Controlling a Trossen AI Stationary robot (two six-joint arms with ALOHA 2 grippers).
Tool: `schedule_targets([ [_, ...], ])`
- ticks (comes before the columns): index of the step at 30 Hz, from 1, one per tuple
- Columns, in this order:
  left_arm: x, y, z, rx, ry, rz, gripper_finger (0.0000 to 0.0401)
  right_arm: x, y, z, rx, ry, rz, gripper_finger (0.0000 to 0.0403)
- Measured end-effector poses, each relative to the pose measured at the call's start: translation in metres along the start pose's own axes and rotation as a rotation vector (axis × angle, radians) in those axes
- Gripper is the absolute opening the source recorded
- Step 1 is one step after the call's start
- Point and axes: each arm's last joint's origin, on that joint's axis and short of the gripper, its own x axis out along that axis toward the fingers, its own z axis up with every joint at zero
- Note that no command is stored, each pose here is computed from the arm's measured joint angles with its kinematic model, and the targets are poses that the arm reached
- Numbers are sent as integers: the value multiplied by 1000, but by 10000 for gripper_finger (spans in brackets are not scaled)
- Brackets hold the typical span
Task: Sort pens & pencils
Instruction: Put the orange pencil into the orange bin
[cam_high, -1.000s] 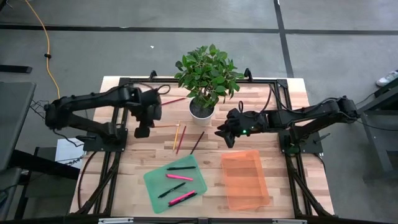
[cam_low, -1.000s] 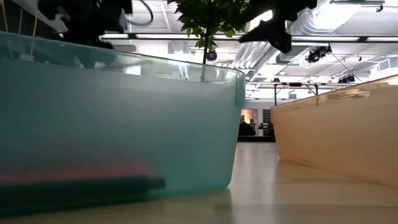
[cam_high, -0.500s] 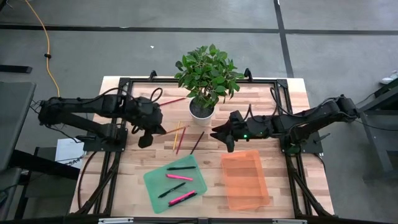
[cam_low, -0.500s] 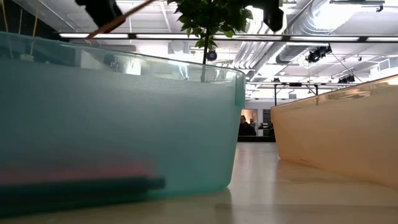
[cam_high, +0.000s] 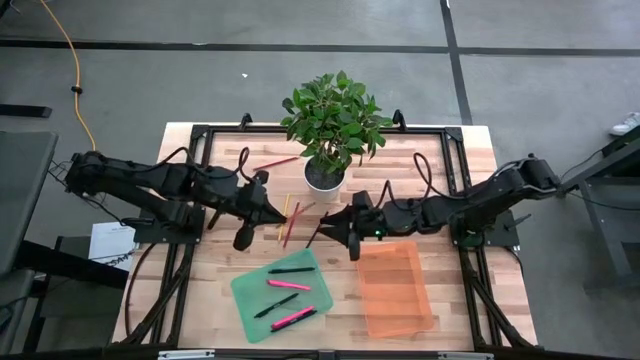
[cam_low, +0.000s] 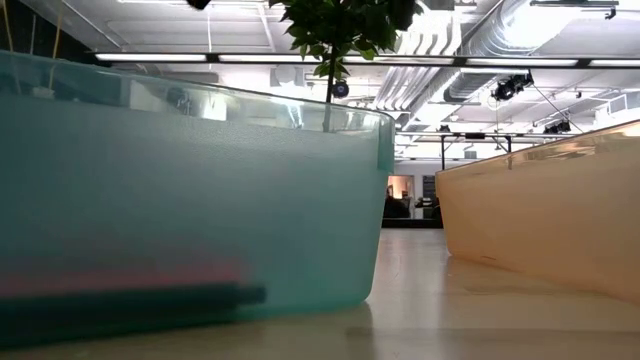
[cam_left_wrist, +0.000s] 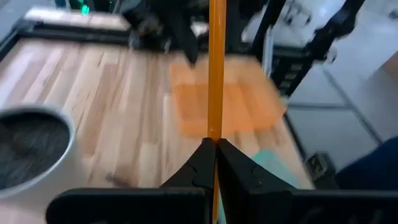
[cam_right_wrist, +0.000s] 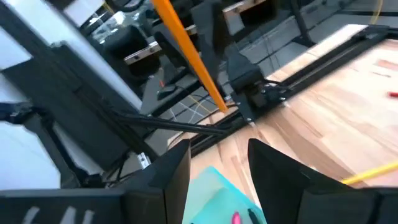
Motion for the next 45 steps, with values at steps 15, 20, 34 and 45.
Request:
schedule_targets([
  [15,8,-18,12,-46,-155,-18,0,-3,28,33,-169,44,-12,154],
  [20,14,-25,12,-43,-160,-19,0,-3,31,37,-187,32,-1,154],
  [34,34,-30,12,-30,-173,-35,0,-3,36,44,-188,-37,55,154],
  [45,38,-30,11,-13,-156,-33,0,-3,37,46,-186,-53,64,154],
])
